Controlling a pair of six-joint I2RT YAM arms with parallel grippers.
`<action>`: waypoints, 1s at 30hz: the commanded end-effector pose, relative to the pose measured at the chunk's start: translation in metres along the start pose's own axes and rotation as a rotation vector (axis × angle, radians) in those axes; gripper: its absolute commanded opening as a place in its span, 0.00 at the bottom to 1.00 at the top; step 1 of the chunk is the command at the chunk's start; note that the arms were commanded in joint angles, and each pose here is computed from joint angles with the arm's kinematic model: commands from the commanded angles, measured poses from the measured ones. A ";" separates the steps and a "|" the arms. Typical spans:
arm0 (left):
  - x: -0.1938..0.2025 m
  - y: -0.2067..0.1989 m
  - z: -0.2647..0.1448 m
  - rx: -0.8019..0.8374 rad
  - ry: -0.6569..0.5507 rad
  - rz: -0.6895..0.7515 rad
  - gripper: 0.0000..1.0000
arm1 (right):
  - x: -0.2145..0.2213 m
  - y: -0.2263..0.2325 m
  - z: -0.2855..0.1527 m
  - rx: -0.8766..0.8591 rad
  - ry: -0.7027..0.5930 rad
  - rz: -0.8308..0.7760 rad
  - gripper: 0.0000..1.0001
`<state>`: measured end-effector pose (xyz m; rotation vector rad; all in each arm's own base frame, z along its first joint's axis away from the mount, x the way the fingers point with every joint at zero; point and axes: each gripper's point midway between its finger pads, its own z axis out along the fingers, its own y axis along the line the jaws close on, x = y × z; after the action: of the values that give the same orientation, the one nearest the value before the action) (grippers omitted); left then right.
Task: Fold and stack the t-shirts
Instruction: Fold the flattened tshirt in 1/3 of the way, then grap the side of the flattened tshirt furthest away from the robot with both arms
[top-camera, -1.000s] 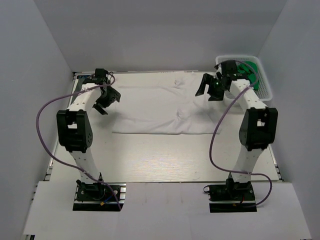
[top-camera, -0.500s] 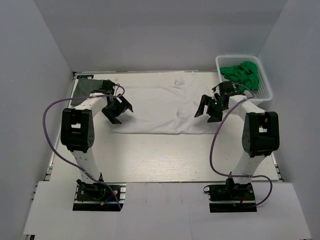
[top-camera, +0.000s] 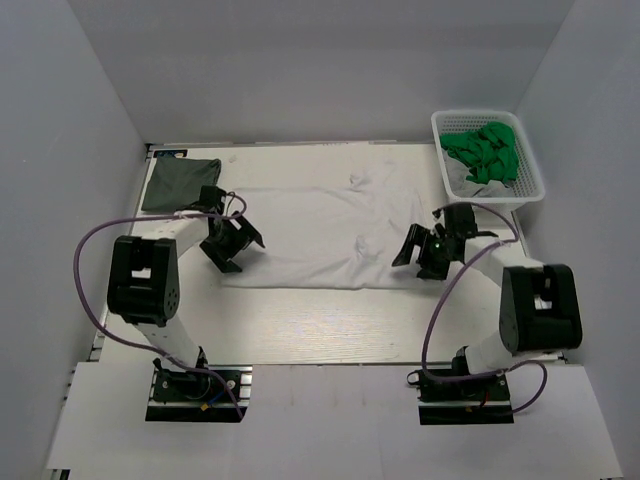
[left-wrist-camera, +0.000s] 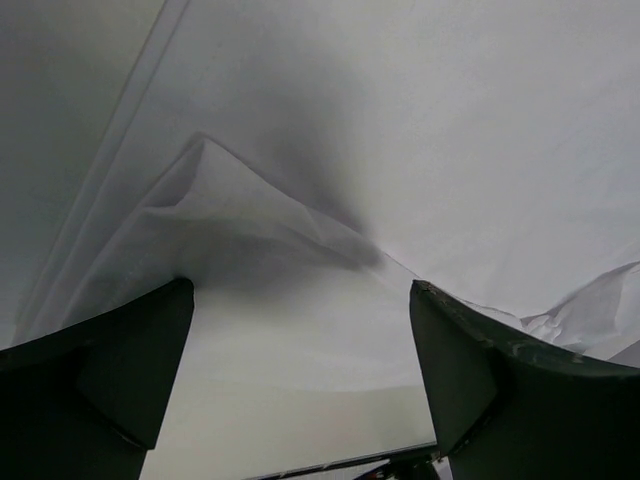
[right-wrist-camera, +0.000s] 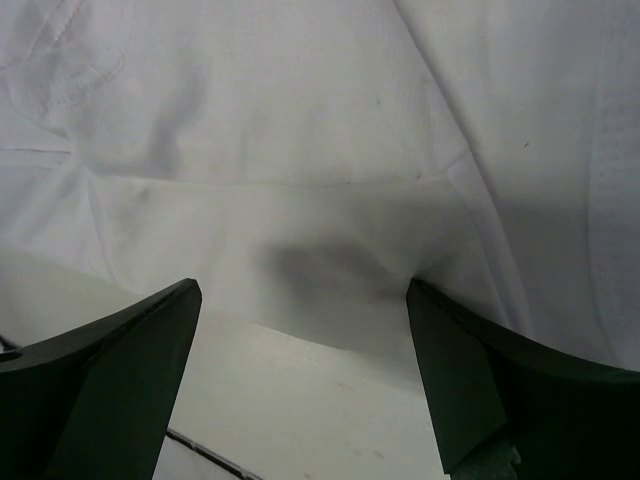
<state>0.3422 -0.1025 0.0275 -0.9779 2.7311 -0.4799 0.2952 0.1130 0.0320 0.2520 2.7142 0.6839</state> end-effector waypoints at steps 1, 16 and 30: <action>0.034 0.053 -0.006 -0.151 0.046 0.015 1.00 | 0.070 -0.030 -0.003 0.108 0.137 0.101 0.90; -0.044 0.024 -0.093 -0.177 -0.341 0.042 1.00 | -0.020 0.061 -0.081 -0.035 -0.156 -0.143 0.90; -0.157 -0.033 -0.038 -0.366 -0.424 0.133 1.00 | -0.132 0.073 -0.058 0.083 -0.259 -0.169 0.90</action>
<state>0.4627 -0.0317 0.0671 -0.8692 2.5491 0.1179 0.3866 0.1266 0.1406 0.1399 2.5135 0.5254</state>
